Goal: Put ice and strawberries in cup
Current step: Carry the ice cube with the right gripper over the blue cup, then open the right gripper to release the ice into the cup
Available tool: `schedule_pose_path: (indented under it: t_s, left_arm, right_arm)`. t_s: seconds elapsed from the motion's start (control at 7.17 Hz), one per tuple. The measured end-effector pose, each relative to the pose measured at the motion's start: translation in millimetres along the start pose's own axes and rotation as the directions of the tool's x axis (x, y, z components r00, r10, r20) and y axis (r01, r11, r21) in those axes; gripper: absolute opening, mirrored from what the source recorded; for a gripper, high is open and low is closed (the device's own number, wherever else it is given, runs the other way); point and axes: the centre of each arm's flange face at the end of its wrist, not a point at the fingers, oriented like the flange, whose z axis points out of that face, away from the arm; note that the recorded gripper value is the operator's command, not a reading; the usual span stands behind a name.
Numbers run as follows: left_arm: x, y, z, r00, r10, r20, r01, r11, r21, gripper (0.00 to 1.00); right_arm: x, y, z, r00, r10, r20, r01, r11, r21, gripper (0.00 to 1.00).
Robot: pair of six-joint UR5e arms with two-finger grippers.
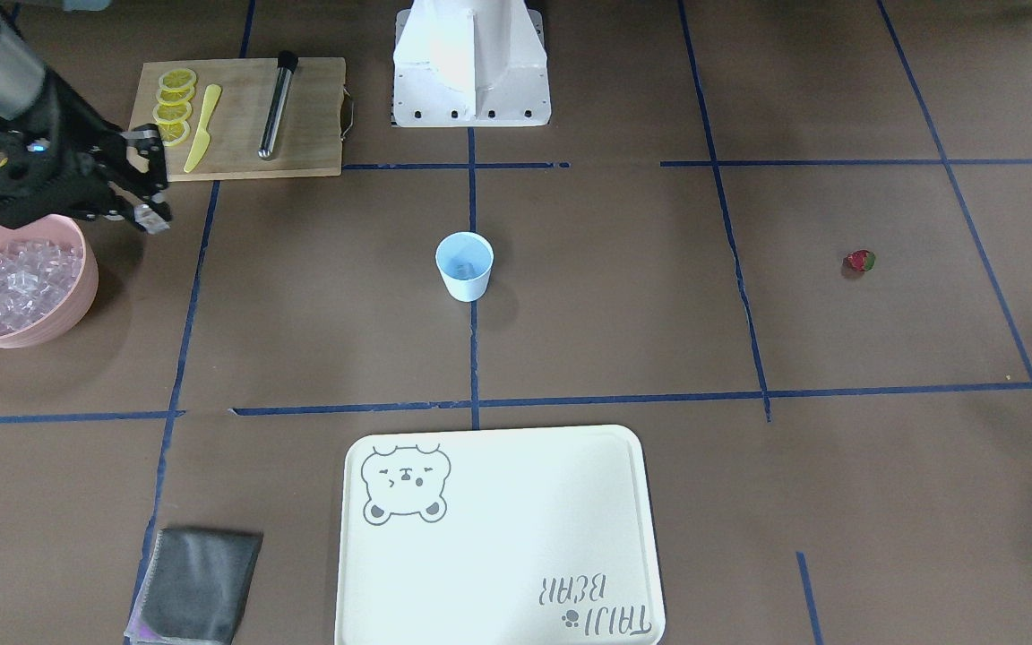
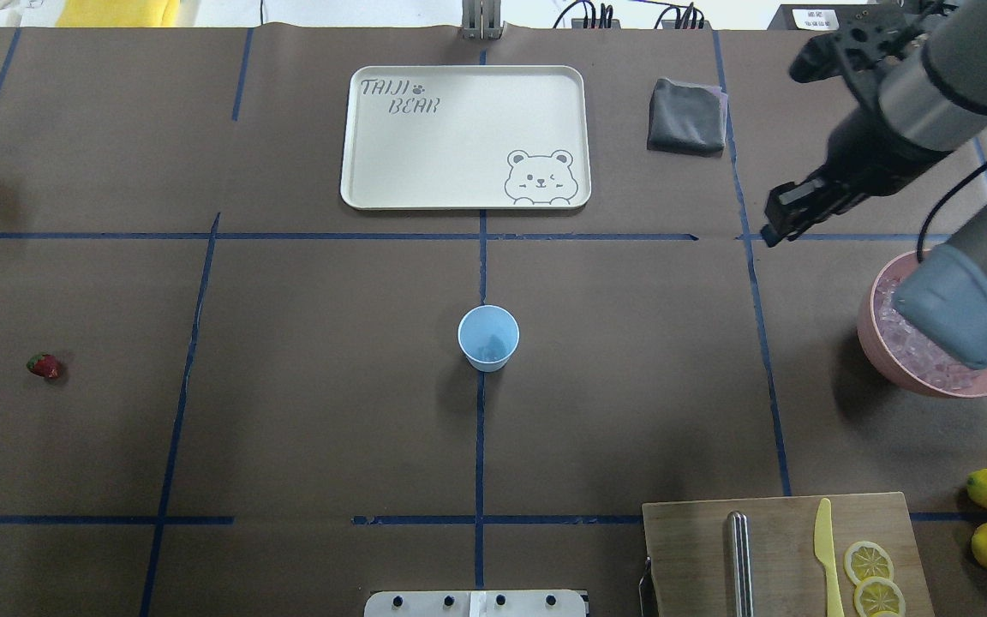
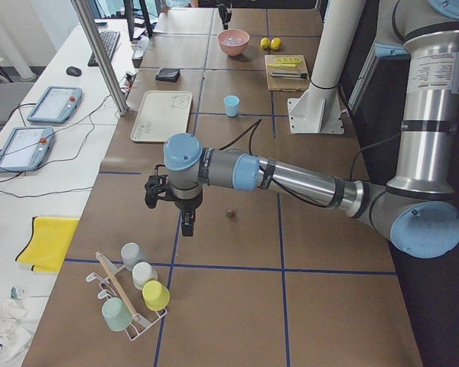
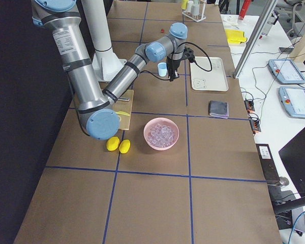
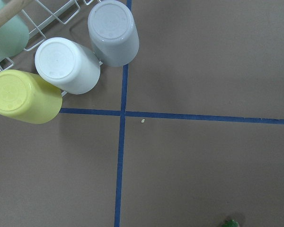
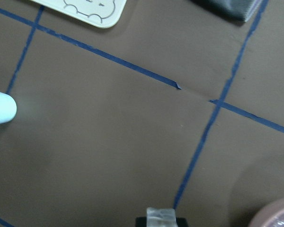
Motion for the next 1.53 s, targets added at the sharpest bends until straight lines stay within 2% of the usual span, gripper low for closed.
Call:
schedule_pose_path:
  t_s: [0.42,0.7,0.84,1.12,1.26,1.4,1.53]
  left_arm:
    - [-1,-1,6,1.000,-0.001,0.004,0.001,1.000,-0.010,1.00]
    - [1,-1,10,1.000,0.003,0.005,-0.002,1.000,-0.018,1.00]
    - [1,0,11,1.000,0.003,0.006,-0.003,1.000,-0.020,1.00]
    - [0,0,12,1.000,0.002,0.007,-0.002,1.000,-0.022,1.00]
    - [0,0,12,1.000,0.002,0.007,-0.002,1.000,-0.022,1.00]
    - [0,0,12,1.000,0.002,0.006,-0.002,1.000,-0.022,1.00]
    - [0,-1,12,1.000,0.003,0.005,-0.003,1.000,-0.022,1.00]
  right_arm:
    - [-133,-29,53,0.991,0.131,-0.018,-0.131,0.991,0.001,0.00]
    - [-206,-42,109,0.981,0.190,-0.023,-0.189,0.981,0.046,0.00]
    - [-230,-44,138,0.979,0.203,-0.032,-0.201,0.978,0.061,0.00]
    - [-251,-35,167,0.979,0.198,-0.049,-0.196,0.979,0.057,0.01]
    - [-254,-33,172,0.979,0.196,-0.052,-0.193,0.980,0.053,0.23]
    - [-256,-32,172,0.980,0.193,-0.048,-0.191,0.980,0.054,0.74]
    - [-258,-32,169,0.981,0.191,-0.042,-0.188,0.980,0.058,0.84]
